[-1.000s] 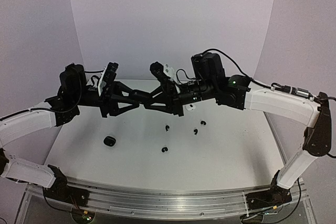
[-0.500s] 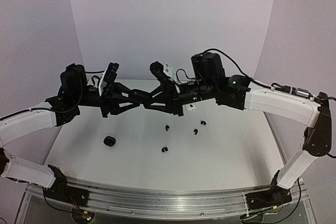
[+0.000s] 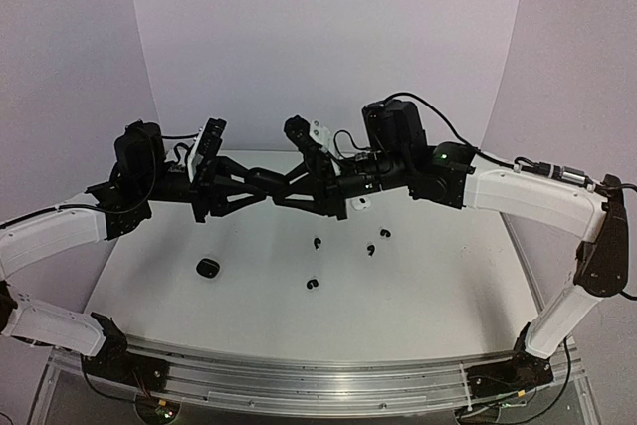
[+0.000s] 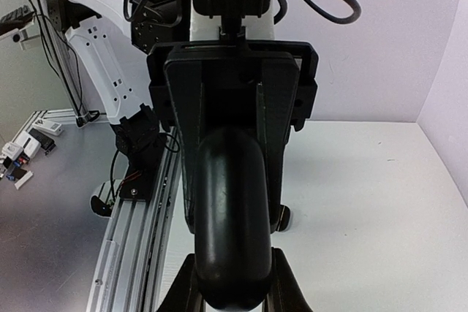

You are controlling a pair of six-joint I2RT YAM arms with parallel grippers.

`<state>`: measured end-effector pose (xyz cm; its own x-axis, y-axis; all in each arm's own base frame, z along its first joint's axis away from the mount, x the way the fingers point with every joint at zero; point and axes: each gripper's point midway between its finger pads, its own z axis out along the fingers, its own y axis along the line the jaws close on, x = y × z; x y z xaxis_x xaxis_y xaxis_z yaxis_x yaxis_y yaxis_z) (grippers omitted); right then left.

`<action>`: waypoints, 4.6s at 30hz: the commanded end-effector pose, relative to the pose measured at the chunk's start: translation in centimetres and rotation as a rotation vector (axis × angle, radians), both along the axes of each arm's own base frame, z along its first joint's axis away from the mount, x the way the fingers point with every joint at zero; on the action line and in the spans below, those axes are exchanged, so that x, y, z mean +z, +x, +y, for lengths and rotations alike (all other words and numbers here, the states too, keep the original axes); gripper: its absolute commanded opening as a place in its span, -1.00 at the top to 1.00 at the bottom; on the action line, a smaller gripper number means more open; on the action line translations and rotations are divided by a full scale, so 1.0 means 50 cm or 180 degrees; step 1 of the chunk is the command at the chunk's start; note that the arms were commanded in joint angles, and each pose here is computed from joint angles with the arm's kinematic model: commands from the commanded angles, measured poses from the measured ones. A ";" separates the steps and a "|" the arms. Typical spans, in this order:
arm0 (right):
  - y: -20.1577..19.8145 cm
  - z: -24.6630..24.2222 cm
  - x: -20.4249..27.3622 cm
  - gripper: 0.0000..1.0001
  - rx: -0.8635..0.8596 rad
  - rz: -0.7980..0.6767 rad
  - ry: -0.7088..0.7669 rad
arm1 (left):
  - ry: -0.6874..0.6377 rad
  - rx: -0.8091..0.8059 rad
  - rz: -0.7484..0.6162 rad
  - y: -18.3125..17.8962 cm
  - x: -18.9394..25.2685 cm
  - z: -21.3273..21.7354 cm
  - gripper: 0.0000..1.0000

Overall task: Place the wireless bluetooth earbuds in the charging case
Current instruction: Pass from the right arm to the left, then open the charging case, then pick up the right earbud from the center of the board.

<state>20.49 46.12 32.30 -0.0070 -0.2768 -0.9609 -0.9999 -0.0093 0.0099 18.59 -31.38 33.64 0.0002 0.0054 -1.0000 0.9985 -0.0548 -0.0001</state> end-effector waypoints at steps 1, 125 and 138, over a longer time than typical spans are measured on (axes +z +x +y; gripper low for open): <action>0.022 -0.002 0.063 0.19 -0.0238 -0.0144 0.0212 | 0.0042 -0.0015 -0.0067 -0.009 0.004 0.003 1.00; 0.479 -0.488 -0.558 0.20 -0.2854 0.1597 -0.3045 | -0.0446 0.0727 0.0010 0.013 -0.094 0.045 1.00; 0.469 -0.490 -0.601 0.23 -0.2698 0.1672 -0.3132 | -0.0500 0.0714 0.0031 0.014 -0.091 0.043 1.00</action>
